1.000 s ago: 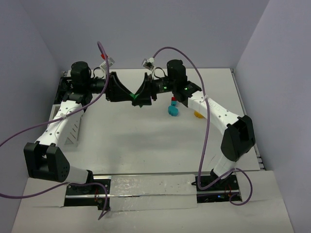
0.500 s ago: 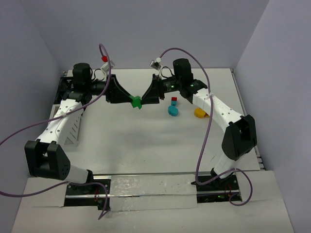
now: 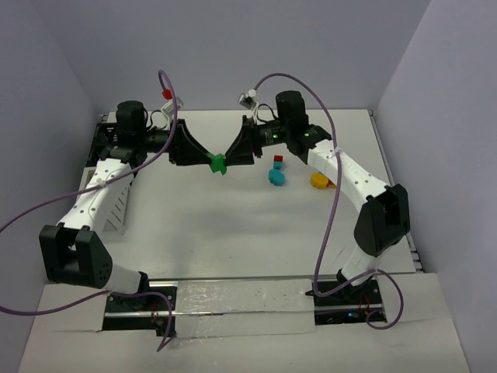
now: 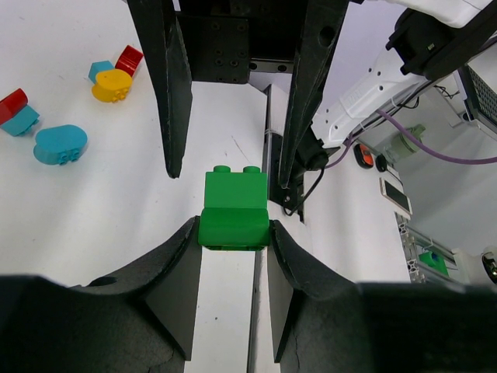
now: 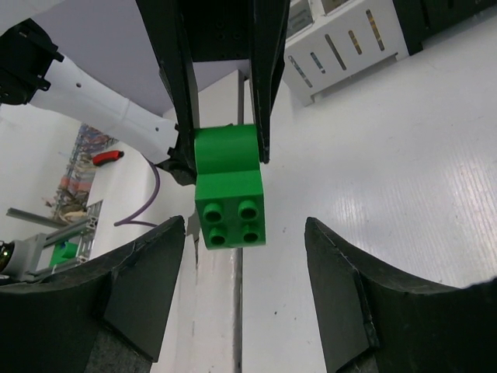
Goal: Sort the legos into containers by color
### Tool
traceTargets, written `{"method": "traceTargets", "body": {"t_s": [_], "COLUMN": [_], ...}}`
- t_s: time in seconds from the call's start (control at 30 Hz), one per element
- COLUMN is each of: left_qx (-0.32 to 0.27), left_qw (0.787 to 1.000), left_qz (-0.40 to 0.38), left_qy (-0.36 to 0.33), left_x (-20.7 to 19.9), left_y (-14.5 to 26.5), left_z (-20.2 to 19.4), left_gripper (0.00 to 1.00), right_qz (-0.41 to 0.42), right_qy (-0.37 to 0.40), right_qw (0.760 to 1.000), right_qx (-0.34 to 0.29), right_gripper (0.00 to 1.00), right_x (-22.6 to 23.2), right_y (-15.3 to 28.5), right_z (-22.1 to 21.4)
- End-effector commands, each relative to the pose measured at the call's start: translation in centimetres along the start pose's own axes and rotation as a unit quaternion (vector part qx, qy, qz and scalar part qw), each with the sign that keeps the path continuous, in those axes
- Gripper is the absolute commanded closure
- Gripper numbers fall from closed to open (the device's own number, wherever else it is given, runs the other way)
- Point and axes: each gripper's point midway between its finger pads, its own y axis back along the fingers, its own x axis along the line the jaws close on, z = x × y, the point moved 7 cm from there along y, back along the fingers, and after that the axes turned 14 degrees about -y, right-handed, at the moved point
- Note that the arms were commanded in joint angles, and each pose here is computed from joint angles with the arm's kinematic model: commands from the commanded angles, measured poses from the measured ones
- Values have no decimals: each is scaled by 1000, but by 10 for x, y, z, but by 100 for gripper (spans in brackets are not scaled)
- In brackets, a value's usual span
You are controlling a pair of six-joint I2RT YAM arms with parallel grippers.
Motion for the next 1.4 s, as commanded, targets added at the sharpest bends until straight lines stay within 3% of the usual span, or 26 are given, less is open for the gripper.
{"method": "traceTargets", "body": {"t_s": [0.0,0.23,0.3,0.57,0.63,0.67,1.0,1.2,1.3,1.37], "left_qx": [-7,-9,-9,-5,-1,0,44,74,77,89], "left_qw": [999,999,999,999,1000,999,996,989,974,942], "left_qz": [-15,-16,-17,-3,3,3,65,126,213,323], "left_qy": [-34,-36,-37,-34,-30,-35,-35,0,0,-13], "left_x": [-6,-8,-9,-5,-4,-4,5,18,31,50], "left_y": [1,0,0,0,0,0,40,78,113,142], "left_z": [17,19,19,16,13,12,-20,-35,-26,-15], "left_gripper": [100,100,100,100,100,100,100,100,100,100], "right_qz": [28,28,30,48,50,50,16,-6,-25,-41], "right_qy": [43,41,43,41,41,41,38,36,45,48], "right_qw": [999,999,999,998,998,998,999,999,999,998], "right_qx": [-4,4,7,13,14,14,0,1,-3,-7], "right_gripper": [31,36,41,80,98,100,100,100,100,100], "right_x": [18,16,16,20,22,22,8,1,-4,-8], "right_y": [-7,-10,-10,-13,-13,-13,11,21,22,22], "right_z": [17,13,12,11,11,11,12,6,5,5]}}
